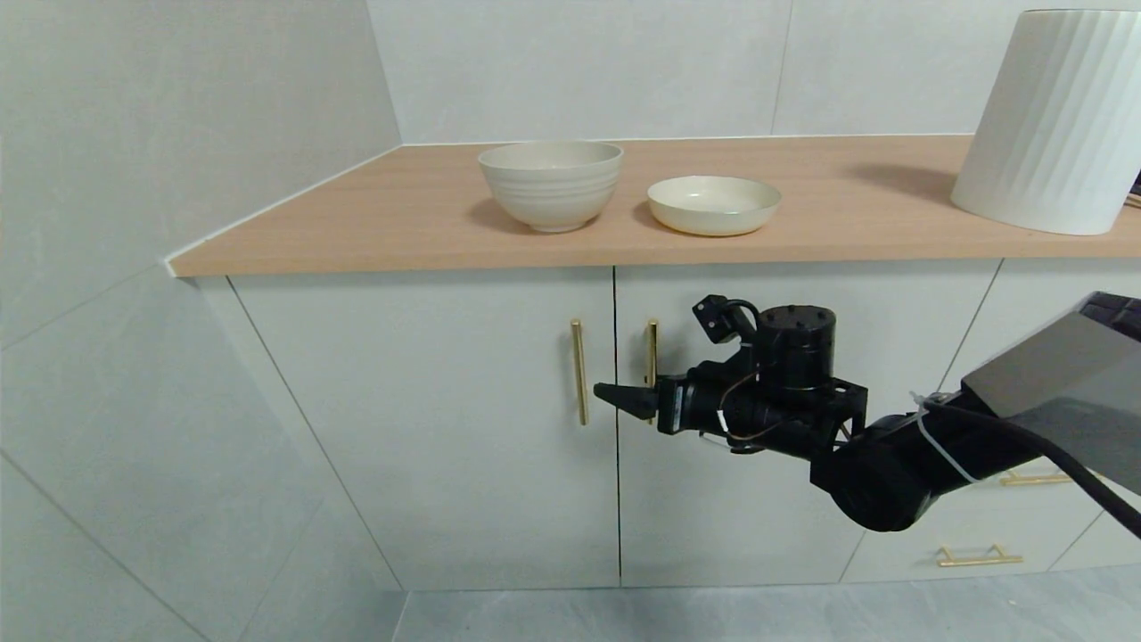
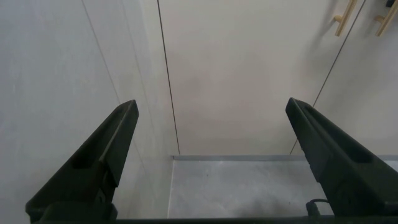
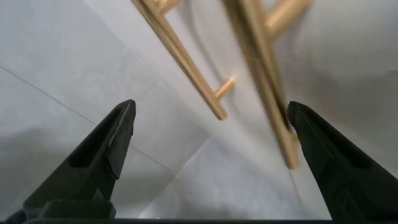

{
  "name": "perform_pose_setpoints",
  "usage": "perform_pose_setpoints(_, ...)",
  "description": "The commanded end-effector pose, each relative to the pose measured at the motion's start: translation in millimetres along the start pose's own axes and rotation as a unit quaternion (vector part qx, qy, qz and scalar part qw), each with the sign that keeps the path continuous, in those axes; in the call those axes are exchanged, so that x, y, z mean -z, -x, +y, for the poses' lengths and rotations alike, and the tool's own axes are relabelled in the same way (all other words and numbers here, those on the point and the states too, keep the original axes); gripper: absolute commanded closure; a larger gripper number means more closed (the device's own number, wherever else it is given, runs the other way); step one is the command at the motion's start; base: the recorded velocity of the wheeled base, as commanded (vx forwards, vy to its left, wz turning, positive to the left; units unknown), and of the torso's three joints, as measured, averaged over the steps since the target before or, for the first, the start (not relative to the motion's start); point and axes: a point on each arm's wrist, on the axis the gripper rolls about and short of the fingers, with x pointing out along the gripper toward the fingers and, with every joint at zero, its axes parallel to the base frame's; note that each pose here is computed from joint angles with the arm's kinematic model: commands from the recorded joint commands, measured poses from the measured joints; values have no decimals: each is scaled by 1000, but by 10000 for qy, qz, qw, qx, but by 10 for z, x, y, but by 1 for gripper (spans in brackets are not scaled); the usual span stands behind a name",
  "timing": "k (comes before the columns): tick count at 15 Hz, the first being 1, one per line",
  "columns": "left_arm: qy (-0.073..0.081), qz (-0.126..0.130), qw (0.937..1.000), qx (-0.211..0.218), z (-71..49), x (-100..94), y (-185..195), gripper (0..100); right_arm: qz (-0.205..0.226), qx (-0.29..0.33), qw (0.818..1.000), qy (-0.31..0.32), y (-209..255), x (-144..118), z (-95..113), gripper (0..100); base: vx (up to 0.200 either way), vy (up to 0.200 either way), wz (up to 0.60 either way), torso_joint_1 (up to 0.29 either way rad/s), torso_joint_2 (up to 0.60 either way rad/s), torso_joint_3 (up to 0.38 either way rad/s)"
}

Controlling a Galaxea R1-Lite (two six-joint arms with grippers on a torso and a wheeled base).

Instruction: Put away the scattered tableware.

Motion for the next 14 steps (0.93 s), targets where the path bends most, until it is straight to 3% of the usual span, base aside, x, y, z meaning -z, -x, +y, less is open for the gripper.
perform_pose_setpoints(1, 0, 1, 10000, -6, 0, 0, 0, 0, -8, -40, 10000, -69, -19, 21, 12, 0, 0, 0, 0, 0, 0, 0)
perform_pose_setpoints(7, 0, 1, 10000, -6, 0, 0, 0, 0, -44, -104, 9998, -168, 25, -19, 59, 0, 0, 0, 0, 0, 0, 0)
perform_pose_setpoints(14, 0, 1, 10000, -6, 0, 0, 0, 0, 85, -571, 9981, -213, 222, -83, 268, 0, 0, 0, 0, 0, 0, 0)
